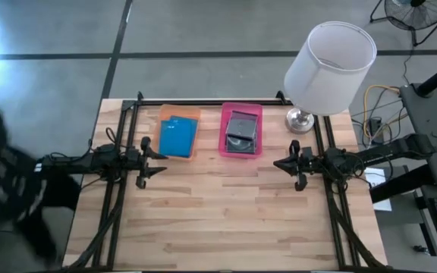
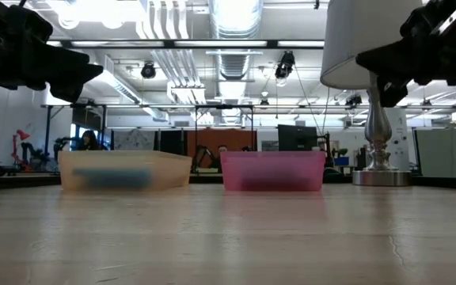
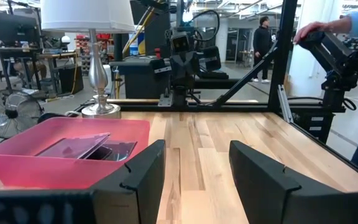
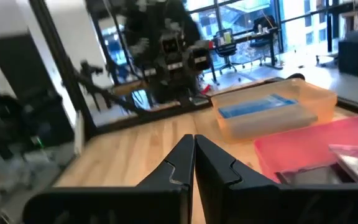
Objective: Pick & place jewel cases by type
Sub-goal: Return to Home Position
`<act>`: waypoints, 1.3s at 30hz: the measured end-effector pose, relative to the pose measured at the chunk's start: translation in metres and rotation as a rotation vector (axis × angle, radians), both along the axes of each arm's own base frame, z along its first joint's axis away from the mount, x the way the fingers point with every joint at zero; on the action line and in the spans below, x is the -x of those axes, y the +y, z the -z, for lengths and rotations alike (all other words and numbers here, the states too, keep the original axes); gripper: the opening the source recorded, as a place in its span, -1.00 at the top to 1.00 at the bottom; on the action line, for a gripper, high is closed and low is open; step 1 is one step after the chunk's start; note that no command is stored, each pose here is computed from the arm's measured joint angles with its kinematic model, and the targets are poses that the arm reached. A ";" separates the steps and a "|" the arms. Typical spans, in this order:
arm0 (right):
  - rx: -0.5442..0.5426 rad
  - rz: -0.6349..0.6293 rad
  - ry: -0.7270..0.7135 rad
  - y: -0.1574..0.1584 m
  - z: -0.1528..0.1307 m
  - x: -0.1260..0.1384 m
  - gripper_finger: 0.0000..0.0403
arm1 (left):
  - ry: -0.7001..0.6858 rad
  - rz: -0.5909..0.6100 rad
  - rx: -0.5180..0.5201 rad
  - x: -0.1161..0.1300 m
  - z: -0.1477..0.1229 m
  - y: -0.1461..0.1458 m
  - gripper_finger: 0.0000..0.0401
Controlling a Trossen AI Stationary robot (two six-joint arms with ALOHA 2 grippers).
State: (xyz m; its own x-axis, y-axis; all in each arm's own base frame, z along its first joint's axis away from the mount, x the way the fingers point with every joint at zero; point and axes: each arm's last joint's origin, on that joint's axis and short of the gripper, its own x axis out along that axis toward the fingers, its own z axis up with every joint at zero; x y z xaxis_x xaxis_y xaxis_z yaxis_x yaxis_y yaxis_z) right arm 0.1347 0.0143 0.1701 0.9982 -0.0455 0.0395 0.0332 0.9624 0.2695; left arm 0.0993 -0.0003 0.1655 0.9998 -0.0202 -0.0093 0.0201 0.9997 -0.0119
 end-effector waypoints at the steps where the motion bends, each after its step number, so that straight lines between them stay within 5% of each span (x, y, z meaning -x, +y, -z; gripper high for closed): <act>1: -0.011 -0.011 -0.012 0.000 -0.001 0.001 0.96 | 0.000 0.000 0.000 0.000 0.000 0.000 0.19; 5: -0.075 -0.030 -0.068 0.000 -0.008 0.007 0.96 | -0.001 0.000 0.000 0.000 0.000 0.000 0.19; 10: 0.145 -0.106 -0.129 -0.001 -0.015 0.016 0.96 | -0.003 0.000 0.000 0.000 0.000 0.000 0.19; 15: 0.215 -0.255 -0.257 0.001 -0.025 0.027 0.96 | -0.003 0.000 0.000 0.000 0.000 0.000 0.19; 21: 0.166 -0.303 -0.117 -0.002 -0.012 0.029 0.96 | -0.003 0.000 0.000 0.000 0.000 0.000 0.19; 39: 0.284 -0.307 -0.110 -0.002 -0.007 0.040 0.96 | -0.004 0.000 0.000 0.000 0.000 0.000 0.19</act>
State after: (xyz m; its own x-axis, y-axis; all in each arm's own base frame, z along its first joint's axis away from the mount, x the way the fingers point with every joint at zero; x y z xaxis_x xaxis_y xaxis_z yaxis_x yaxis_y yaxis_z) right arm 0.0952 0.0122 0.1771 0.9527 0.2815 0.1146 -0.2809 0.9595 -0.0216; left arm 0.0994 -0.0003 0.1659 0.9998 -0.0206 -0.0051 0.0205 0.9997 -0.0118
